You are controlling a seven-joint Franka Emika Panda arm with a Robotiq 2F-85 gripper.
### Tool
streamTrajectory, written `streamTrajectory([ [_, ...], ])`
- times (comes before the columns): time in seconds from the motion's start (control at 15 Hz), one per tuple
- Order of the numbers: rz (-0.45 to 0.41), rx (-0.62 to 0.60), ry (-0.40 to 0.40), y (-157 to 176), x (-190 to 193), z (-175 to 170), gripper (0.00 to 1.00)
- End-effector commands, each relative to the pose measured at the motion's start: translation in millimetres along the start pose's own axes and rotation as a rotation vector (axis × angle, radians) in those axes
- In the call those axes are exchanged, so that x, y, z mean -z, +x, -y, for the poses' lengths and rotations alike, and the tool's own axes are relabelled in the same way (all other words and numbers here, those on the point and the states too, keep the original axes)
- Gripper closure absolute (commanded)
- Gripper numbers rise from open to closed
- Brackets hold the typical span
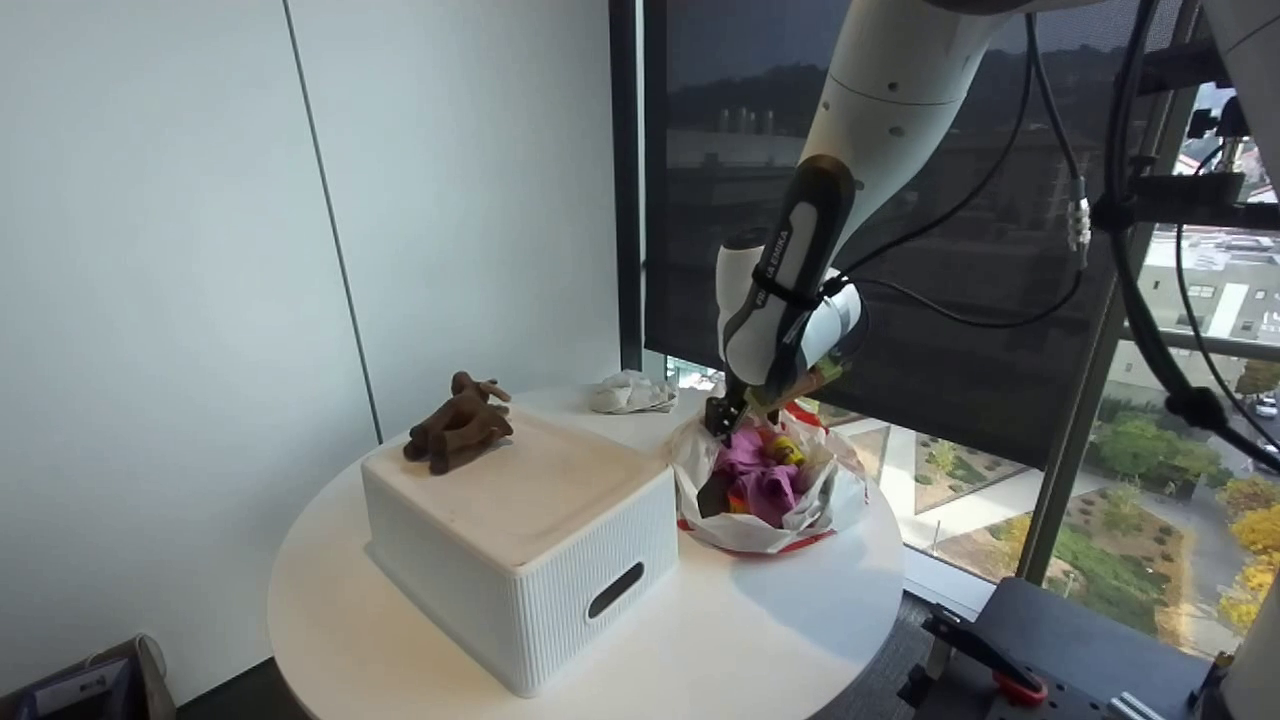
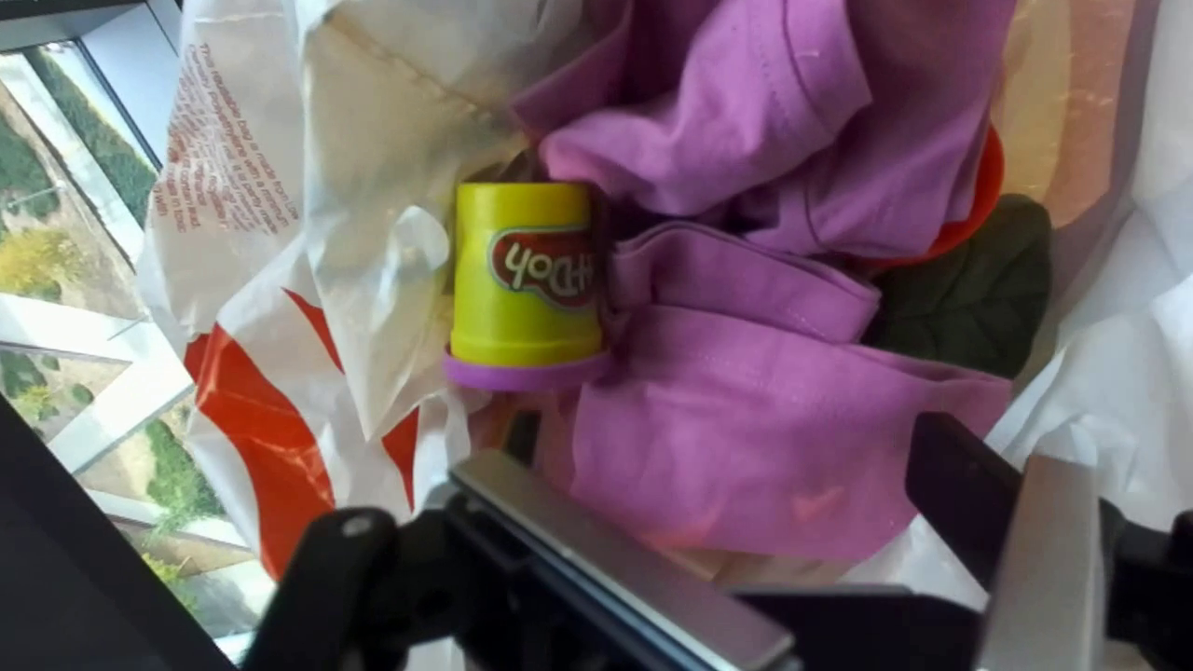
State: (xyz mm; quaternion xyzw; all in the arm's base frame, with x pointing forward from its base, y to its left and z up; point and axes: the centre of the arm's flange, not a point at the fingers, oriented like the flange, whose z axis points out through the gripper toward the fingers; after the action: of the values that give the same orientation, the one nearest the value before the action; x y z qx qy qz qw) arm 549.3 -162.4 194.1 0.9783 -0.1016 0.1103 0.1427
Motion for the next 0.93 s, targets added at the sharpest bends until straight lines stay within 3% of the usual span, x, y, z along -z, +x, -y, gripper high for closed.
streamTrajectory([
  [0.0,0.007,0.073,-0.023,-7,61,12,0.0],
  [0.07,0.013,0.088,-0.022,-8,75,18,0.0],
  [0.2,-0.02,0.121,0.078,-8,112,36,0.0],
  [0.53,-0.203,0.2,0.269,14,178,117,0.0],
  [0.87,-0.213,0.288,0.393,39,196,207,0.0],
])
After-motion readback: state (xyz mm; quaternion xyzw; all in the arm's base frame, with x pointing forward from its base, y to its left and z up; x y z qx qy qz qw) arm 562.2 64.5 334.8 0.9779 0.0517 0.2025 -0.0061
